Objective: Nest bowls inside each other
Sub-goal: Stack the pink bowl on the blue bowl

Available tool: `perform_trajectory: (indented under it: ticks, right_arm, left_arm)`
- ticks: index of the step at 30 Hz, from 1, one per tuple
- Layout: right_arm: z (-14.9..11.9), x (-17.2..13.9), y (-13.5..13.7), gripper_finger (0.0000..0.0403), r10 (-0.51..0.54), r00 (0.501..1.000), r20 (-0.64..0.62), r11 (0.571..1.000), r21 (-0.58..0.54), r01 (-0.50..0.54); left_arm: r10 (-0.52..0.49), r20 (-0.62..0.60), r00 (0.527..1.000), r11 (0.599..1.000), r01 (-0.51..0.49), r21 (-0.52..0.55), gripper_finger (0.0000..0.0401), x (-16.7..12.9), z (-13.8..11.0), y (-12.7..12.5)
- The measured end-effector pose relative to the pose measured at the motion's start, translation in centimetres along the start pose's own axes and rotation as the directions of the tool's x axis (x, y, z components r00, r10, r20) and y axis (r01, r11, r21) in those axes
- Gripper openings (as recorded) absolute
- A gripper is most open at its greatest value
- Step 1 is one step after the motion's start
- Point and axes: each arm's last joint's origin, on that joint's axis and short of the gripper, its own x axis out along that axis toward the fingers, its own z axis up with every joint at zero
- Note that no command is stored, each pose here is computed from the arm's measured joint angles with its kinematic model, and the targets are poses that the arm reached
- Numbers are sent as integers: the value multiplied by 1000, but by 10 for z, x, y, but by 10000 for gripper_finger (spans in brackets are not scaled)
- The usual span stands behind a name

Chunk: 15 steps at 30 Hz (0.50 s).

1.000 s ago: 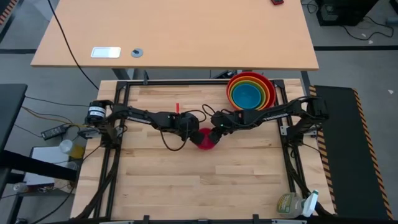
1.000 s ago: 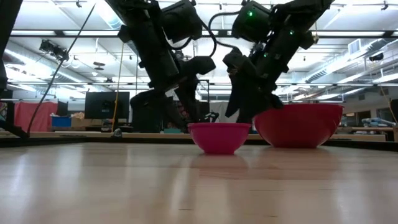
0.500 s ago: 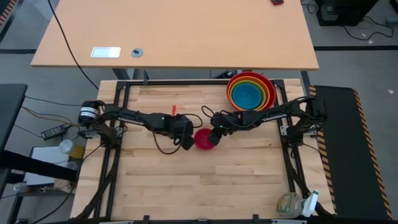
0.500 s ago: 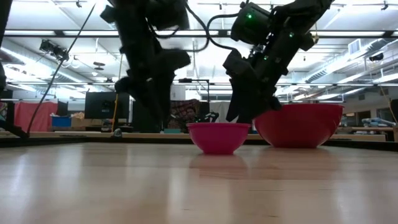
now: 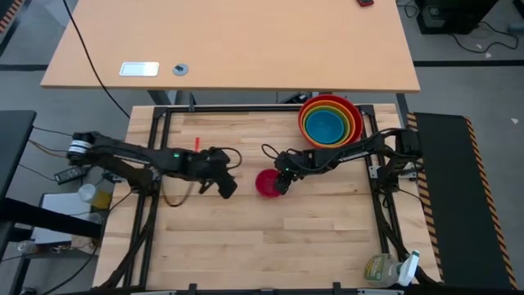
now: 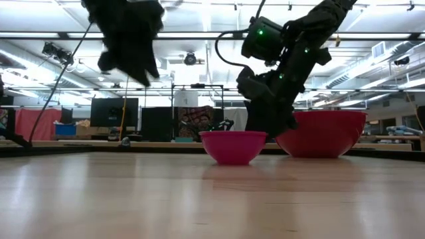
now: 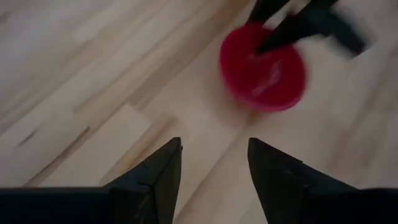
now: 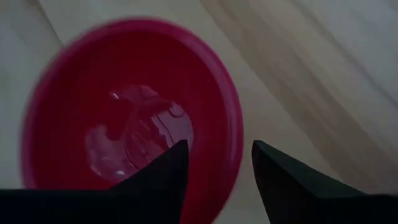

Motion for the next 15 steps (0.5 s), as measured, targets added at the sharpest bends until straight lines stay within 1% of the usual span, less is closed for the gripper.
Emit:
perform_trajectory:
  ticks: [4, 8, 12, 13, 15]
  right_arm:
    - [-3, 6, -1, 152, -4, 1000, -22, 1000, -6, 4]
    - [-3, 7, -1, 96, -1, 1000, -29, 1000, -6, 1]
    - [-1, 6, -1, 32, 23, 999, -31, 1000, 6, -23]
    - [0, 6, -1, 21, 34, 999, -34, 999, 8, -34]
    - [1, 2, -4, 18, 38, 997, -67, 999, 18, -37]
  left_arm:
    - [-63, 126, 990, 998, 66, -18, 188, -27, 4, -1]
    - [-80, 231, 970, 995, 93, -44, 188, -47, 8, 2]
    - [-89, 267, 960, 993, 108, -56, 188, -56, 10, 6]
    - [-90, 270, 959, 992, 109, -56, 188, -58, 10, 7]
    - [-96, 278, 956, 992, 115, -54, 188, -59, 10, 7]
